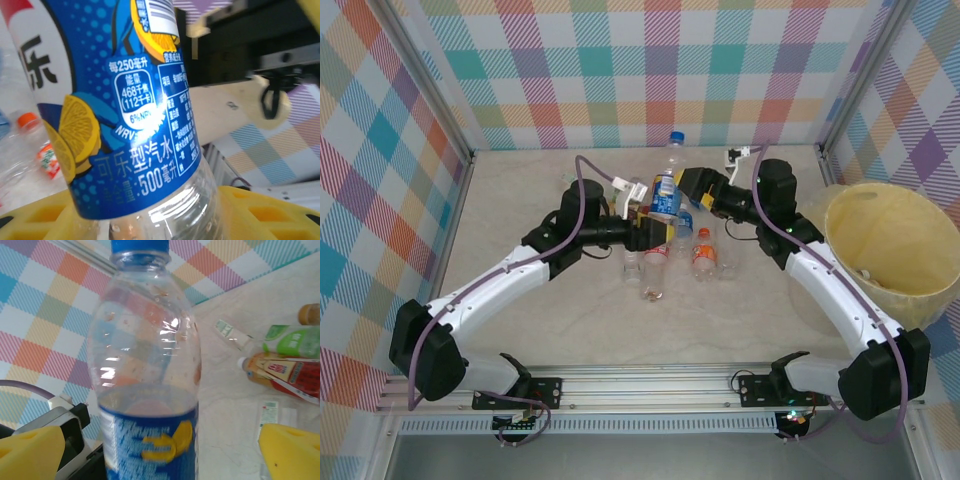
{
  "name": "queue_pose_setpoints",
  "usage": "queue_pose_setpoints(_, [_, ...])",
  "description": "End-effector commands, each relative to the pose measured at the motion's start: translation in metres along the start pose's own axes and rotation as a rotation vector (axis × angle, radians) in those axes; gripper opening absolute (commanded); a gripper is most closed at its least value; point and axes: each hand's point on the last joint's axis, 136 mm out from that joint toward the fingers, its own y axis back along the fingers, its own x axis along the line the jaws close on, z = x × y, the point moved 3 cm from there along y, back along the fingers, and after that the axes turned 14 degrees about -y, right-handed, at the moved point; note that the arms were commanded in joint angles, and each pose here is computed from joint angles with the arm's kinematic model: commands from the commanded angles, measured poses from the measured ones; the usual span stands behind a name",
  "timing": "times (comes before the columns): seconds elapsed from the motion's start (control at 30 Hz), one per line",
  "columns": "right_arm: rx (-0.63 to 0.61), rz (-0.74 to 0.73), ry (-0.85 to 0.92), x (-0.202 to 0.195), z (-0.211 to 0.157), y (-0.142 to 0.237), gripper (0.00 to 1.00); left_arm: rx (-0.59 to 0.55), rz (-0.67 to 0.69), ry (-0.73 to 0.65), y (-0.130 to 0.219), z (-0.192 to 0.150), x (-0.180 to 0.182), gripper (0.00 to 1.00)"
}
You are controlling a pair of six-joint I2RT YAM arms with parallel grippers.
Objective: Put the plastic bottles in the bin
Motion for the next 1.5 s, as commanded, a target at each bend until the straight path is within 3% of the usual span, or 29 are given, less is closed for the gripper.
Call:
queue_pose_setpoints(0.0, [-0.028, 0.079, 0.037, 0.027, 0.005, 0.006, 1.00, -0.020, -0.163, -0.089, -0.004, 0.013, -0.032, 0.55])
queue_pose_setpoints(0.23, [-0.037, 0.160, 0.087, 0.050, 0.011, 0.009, 1.00, 0.031, -0.284, -0.089, -0.019, 0.012, -0.045, 0.55])
queue_pose_setpoints(0.37, [-0.070, 0.096, 0.092, 0.046, 0.016, 0.010, 0.94, 0.050, -0.263, -0.102, -0.024, 0.011, -0.043, 0.55])
queue_pose_setpoints(0.6, [-0.091, 0.009, 0.091, 0.036, 0.018, 0.013, 0.75, 0.080, -0.238, -0.107, -0.031, 0.008, -0.038, 0.55])
queue_pose_setpoints(0.83, [-0.092, -0.023, 0.091, 0.031, 0.017, 0.015, 0.65, 0.084, -0.222, -0.104, -0.032, 0.008, -0.036, 0.55])
queue_pose_setpoints(1.1, [-0.115, -0.030, 0.088, 0.033, 0.023, 0.015, 0.61, 0.088, -0.207, -0.094, -0.033, 0.008, -0.034, 0.56])
queue_pose_setpoints(1.23, [-0.147, -0.048, 0.109, 0.035, 0.027, 0.018, 0.60, 0.084, -0.170, -0.088, -0.031, 0.010, -0.030, 0.65])
queue_pose_setpoints(1.37, [-0.197, -0.116, 0.177, 0.039, 0.035, 0.030, 0.59, 0.076, -0.126, -0.072, -0.028, 0.014, -0.025, 0.93])
queue_pose_setpoints(1.47, [-0.294, -0.230, 0.234, 0.036, 0.048, 0.053, 0.59, 0.064, -0.075, -0.069, -0.025, 0.014, -0.019, 1.00])
